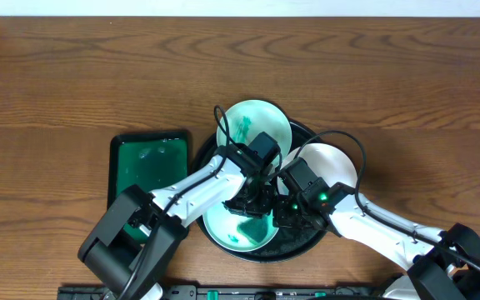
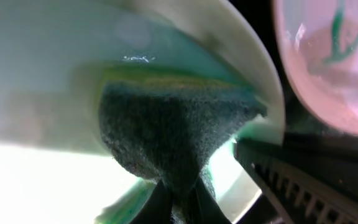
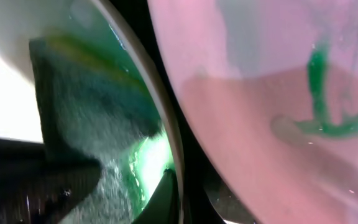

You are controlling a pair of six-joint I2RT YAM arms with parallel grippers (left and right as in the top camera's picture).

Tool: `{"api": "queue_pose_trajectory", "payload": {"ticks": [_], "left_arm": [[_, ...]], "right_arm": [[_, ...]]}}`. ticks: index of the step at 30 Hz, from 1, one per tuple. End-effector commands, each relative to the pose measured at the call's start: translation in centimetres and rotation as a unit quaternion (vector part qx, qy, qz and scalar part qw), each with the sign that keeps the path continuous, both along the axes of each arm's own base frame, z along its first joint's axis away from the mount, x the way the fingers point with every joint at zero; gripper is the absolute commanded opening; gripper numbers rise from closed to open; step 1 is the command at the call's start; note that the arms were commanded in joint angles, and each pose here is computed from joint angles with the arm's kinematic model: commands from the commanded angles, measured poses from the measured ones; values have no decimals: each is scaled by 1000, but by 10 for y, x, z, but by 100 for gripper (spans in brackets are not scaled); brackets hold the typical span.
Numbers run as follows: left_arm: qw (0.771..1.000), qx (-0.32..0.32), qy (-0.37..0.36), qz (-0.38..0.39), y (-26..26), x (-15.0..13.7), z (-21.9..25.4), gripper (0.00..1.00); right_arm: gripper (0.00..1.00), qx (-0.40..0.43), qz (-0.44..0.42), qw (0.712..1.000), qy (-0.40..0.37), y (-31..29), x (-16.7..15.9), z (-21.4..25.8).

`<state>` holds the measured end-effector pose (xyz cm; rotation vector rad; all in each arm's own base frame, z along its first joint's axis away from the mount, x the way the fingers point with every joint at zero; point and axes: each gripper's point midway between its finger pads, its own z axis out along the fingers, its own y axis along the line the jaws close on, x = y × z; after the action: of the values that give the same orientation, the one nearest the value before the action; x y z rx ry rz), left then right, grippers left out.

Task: Clean dirty plates on tray and stack at the side
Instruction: 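Scrub the lower pale green plate with the sponge in the left gripper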

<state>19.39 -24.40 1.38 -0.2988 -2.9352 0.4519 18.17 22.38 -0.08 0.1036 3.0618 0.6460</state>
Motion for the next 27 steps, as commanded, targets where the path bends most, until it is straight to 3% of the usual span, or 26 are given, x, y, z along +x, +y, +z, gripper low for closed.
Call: {"api": "queue_pose_trajectory", "payload": {"ticks": [1, 7, 15, 27], "left_arm": [[984, 123, -100, 84, 47, 53, -21, 7], [952, 212, -179, 130, 92, 88, -16, 7], [908, 293, -241, 177, 136, 112, -4, 7], [862, 413, -231, 183, 197, 99, 14, 7]], "right_arm": [[1, 1, 34, 999, 28, 2, -20, -10], [1, 1, 33, 999, 28, 2, -20, -10], [1, -7, 30, 999, 29, -1, -20, -11], [1, -9, 30, 999, 29, -2, -20, -11]]}}
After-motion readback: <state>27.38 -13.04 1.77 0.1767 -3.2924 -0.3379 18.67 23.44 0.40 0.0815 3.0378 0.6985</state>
